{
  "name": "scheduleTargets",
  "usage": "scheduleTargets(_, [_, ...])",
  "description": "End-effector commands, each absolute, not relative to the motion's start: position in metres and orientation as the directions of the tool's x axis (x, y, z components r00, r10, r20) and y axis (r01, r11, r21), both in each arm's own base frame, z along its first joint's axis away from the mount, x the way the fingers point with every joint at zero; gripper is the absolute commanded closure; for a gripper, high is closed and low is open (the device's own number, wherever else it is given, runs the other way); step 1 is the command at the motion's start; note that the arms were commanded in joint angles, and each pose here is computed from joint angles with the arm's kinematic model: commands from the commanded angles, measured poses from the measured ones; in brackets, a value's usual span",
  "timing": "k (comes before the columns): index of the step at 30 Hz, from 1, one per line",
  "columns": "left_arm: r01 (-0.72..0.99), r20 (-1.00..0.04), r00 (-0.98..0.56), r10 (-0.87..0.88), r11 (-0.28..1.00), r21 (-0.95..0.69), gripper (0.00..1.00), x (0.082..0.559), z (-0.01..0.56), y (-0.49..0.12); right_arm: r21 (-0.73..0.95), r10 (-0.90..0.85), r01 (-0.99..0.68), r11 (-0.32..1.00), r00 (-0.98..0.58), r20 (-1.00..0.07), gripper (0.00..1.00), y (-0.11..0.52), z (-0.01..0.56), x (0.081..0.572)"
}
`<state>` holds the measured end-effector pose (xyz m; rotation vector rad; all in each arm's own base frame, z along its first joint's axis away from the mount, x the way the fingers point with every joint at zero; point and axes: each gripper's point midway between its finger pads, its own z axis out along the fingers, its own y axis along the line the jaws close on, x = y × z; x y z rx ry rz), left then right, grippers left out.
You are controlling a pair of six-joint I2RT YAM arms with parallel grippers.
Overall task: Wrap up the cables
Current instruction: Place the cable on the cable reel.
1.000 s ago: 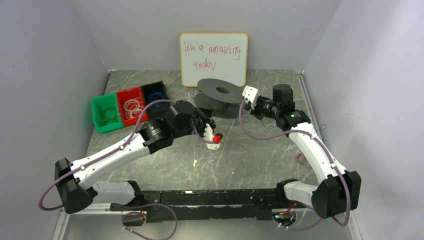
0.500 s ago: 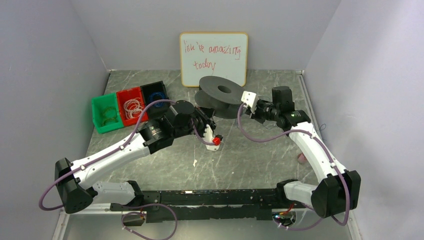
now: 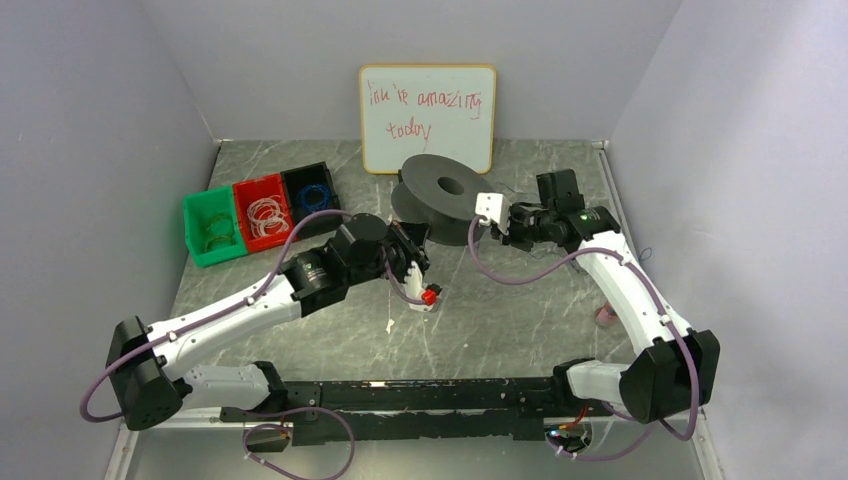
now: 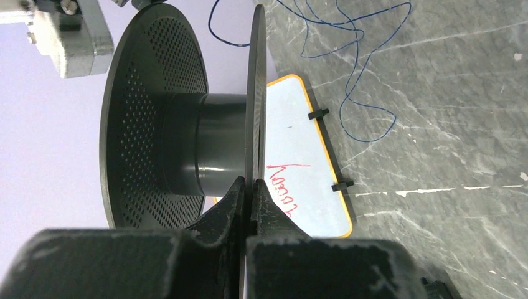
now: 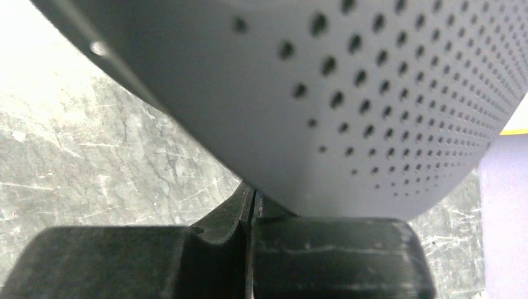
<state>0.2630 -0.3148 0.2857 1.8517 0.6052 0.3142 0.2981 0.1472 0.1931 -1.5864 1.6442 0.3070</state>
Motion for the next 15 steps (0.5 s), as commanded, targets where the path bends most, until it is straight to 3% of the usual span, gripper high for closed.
scheduleTargets(1, [0.03, 0.016, 0.855, 0.518, -0.08, 0.996, 0.98, 0.263, 0.36, -0.32, -0.402, -0.716, -0.904, 0.144, 0.186, -0.673, 1.0, 0.152, 0.202, 0.296])
scheduleTargets(15, [-0.016, 0.045, 0.848, 0.529, -0.059, 0.998, 0.98, 0.266, 0.353, -0.321, -0.478, -0.614, -0.783, 0.397, 0.16, -0.773, 1.0, 0.15, 0.256, 0.329])
